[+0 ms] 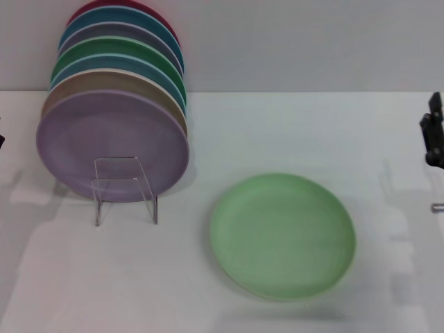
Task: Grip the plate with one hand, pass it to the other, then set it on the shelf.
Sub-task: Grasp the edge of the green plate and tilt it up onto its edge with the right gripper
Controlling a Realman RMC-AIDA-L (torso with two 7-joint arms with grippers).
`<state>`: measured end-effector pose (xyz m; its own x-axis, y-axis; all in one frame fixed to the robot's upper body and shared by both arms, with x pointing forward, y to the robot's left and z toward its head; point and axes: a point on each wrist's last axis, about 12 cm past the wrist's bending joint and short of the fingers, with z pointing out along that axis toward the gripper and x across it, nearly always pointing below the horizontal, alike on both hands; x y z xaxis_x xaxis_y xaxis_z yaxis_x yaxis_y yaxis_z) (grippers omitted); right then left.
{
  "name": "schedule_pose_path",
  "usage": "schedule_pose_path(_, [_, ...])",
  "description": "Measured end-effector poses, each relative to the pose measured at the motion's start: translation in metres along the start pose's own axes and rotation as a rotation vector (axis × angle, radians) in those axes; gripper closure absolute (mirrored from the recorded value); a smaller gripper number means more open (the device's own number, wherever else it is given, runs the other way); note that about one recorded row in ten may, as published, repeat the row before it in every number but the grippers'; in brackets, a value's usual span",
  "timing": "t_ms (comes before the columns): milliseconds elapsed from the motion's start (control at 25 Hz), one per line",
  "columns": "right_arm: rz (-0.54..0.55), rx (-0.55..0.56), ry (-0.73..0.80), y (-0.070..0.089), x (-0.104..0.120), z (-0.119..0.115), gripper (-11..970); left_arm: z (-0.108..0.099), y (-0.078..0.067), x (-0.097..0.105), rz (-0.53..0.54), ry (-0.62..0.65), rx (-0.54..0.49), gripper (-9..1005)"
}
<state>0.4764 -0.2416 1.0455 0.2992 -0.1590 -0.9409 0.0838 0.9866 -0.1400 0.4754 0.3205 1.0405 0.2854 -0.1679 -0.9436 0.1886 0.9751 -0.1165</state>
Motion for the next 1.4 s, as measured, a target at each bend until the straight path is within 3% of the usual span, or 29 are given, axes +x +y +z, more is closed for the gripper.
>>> schedule_pose_path(120, [0.009,-0.002,0.088,0.017,-0.007,0.02,297,-0.001,0.0,0.0,0.0,0.001,-0.001,193])
schedule_pose_path(440, [0.024,-0.066,0.354,0.033,-0.021,0.067,298,-0.002,0.002,0.0,0.002,0.001,-0.007,197])
schedule_pose_path(640, [0.121,-0.178,0.511,0.02,-0.027,0.094,299,-0.001,0.002,-0.001,0.003,0.0,-0.007,199])
schedule_pose_path(920, [0.256,-0.364,0.595,-0.006,-0.041,0.12,299,-0.002,0.003,-0.001,0.008,-0.002,-0.01,202])
schedule_pose_path(1040, [0.24,-0.426,0.665,-0.005,-0.046,0.129,300,-0.002,0.003,-0.001,0.01,-0.002,-0.01,204])
schedule_pose_path(1120, [0.157,-0.48,0.784,-0.004,-0.049,0.138,300,-0.001,0.002,-0.001,0.015,-0.004,-0.008,204])
schedule_pose_path(1240, [0.116,-0.515,0.858,-0.003,-0.053,0.14,301,0.0,0.002,-0.001,0.015,-0.006,-0.006,206])
schedule_pose_path(1400, [0.157,-0.562,0.981,-0.008,-0.064,0.143,302,0.002,0.001,-0.001,0.013,-0.008,-0.004,208])
